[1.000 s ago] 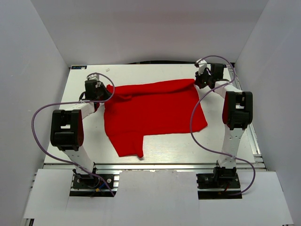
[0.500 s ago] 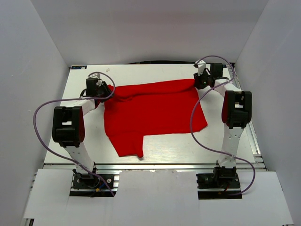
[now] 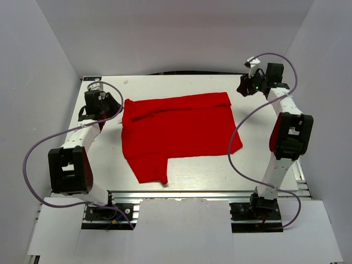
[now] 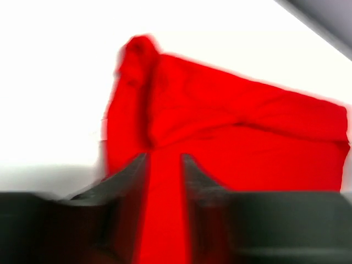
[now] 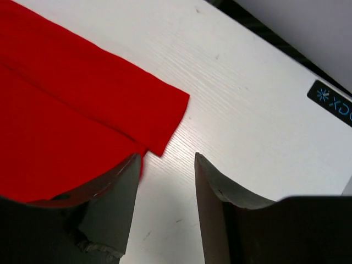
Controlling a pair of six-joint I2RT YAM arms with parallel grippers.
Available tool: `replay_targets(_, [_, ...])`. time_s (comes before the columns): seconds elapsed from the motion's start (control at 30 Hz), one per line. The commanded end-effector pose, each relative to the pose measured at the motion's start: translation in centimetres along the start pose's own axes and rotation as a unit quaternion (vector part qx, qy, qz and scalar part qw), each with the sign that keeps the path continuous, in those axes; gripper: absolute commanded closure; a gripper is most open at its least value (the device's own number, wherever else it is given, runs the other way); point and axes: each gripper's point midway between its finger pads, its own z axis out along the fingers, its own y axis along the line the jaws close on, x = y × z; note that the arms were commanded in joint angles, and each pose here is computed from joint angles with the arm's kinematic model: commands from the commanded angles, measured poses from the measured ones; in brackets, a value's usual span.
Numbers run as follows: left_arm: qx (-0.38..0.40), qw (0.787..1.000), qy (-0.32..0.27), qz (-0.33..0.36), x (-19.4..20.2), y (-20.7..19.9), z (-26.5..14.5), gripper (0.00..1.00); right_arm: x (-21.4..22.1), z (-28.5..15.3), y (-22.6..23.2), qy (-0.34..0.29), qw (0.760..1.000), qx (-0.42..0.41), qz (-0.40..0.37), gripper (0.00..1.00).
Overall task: Fold and stack the t-shirts
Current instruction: Fold the flattened tshirt in 1/3 of the way
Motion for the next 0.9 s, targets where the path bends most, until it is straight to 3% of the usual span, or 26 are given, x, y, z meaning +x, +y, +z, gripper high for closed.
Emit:
replay_targets(0.0, [0.064, 0.998, -0.005, -0.019, -1.0, -2.9, -0.1, 0.65, -3.0, -0.9, 2.3, -0.043, 0.998, -0.049, 0.01, 0.5])
replay_targets(0.1, [0.109, 0.993, 0.022, -0.045, -1.1, -4.7, 1.6, 0.88, -2.6, 0.3, 3.3, -0.041, 0.996, -0.073, 0.045, 0.69])
replay_targets(0.2, [0.137, 0.988, 0.046, -0.06, -1.2, -5.7, 3.5, 0.95, -1.7, 1.8, 4.1, -0.031, 0.994, -0.083, 0.068, 0.79])
replay_targets(0.57, [0.156, 0.975, 0.112, -0.108, 0.7, -6.0, 11.0, 0.97, 0.1, 4.4, 4.5, -0.01, 0.99, -0.096, 0.1, 0.82])
replay_targets(0.87, [0.04, 0.986, 0.134, -0.092, 3.3, -1.1, 13.3, 1.0, 0.0, 3.6, 4.6, -0.008, 0.991, -0.088, 0.1, 0.81])
